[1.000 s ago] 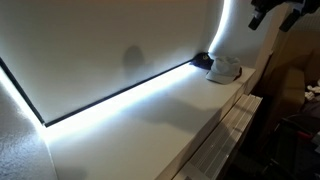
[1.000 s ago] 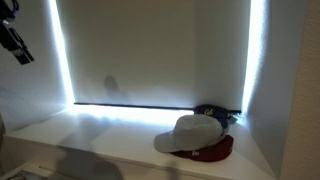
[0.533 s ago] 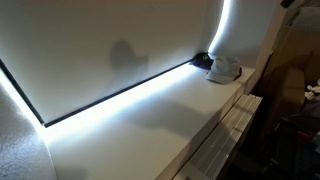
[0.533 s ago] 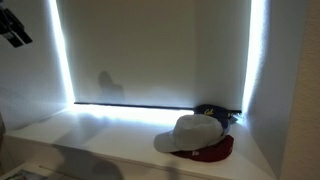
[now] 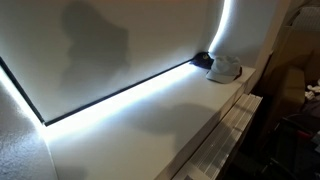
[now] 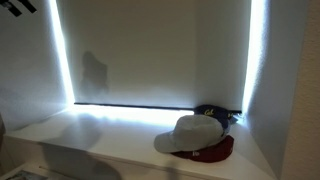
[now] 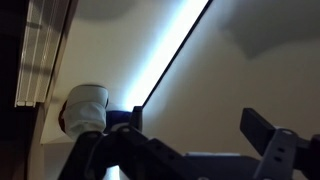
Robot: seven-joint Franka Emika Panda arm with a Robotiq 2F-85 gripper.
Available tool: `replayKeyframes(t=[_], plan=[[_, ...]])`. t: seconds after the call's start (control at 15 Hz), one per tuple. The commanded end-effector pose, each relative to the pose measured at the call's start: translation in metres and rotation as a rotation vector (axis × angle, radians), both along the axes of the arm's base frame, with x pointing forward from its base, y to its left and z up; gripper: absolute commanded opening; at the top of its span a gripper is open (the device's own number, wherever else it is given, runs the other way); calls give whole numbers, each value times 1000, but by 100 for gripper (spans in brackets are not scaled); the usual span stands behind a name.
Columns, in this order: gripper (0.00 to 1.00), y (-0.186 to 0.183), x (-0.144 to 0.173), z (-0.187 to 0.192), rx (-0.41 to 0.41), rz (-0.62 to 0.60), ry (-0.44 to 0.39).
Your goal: Move the light grey cap to the left side of the windowsill
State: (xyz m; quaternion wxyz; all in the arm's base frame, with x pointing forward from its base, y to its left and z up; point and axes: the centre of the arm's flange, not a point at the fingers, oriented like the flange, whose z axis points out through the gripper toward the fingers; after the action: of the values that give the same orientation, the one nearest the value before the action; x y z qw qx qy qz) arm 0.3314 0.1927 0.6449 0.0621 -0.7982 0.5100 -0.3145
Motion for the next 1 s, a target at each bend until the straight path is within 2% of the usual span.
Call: replayKeyframes(t=[0.0,0.13,0.53,0.73,0.93], plan=[[100,0,-1,-1,-1,3,2],[100,-19,13,-4,1,-53,40],[100,-196,41,-32,97,-385,151],[100,-259,63,-94,156,-516,260],[100,-281,68,-136,225,-644,379]])
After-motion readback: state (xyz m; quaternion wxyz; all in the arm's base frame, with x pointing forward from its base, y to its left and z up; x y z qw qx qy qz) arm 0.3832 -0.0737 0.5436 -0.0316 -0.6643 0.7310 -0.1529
